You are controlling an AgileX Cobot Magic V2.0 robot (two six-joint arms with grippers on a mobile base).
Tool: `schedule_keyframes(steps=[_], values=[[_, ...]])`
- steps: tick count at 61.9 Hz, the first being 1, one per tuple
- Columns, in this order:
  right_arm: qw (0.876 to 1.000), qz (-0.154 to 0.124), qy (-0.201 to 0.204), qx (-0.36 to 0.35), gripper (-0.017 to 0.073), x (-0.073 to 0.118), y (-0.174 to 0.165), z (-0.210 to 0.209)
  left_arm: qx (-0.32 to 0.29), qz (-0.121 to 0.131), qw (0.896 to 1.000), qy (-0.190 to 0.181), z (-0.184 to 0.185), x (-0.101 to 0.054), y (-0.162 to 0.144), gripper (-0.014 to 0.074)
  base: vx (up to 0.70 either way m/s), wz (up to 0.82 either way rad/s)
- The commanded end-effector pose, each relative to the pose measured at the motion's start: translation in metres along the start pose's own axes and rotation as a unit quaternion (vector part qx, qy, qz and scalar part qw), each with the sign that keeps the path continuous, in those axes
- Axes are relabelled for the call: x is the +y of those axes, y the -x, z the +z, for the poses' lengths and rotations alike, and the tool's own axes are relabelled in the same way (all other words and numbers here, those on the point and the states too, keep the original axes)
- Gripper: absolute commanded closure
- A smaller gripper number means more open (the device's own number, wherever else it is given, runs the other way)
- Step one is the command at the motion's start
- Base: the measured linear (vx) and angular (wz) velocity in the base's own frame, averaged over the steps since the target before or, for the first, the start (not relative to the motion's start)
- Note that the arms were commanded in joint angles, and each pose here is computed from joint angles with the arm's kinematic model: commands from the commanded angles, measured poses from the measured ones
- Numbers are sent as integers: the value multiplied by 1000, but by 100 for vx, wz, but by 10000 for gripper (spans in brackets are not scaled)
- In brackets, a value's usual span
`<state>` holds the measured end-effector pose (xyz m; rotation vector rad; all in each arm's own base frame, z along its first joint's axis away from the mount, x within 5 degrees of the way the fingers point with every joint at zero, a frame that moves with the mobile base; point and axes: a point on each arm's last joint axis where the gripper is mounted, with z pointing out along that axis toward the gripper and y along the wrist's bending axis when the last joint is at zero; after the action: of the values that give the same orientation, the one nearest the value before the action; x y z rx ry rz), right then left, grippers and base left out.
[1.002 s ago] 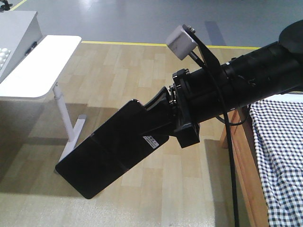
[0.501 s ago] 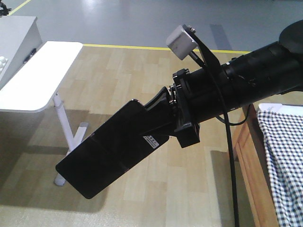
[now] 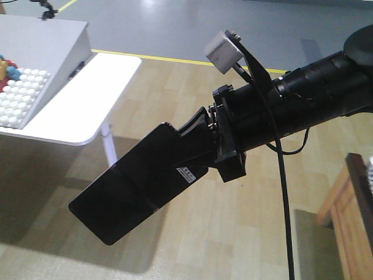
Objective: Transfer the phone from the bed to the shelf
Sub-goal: 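Drive toward the white table holding the phone in the right gripper, then turn the base past the white table toward the wooden shelves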
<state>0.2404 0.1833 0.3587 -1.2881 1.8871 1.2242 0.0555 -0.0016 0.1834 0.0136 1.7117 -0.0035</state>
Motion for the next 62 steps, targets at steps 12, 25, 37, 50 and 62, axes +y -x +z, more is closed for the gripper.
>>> schedule_keyframes(steps=[12,25,37,50,62], values=[[998,-21,42,-36,564,23,14,-12,-40,-5,999,3,-1,1,7,593,18,37],[998,-21,42,-36,564,23,14,-12,-40,-5,999,3,-1,1,7,593,18,40],[998,-21,42,-36,564,23,14,-12,-40,-5,999,3,-1,1,7,593,19,42],[998,-21,42,-36,564,23,14,-12,-40,-5,999,3,-1,1,7,593,19,42],[998,-21,42,-36,564,23,14,-12,-40,-5,999,3,-1,1,7,593,19,40]])
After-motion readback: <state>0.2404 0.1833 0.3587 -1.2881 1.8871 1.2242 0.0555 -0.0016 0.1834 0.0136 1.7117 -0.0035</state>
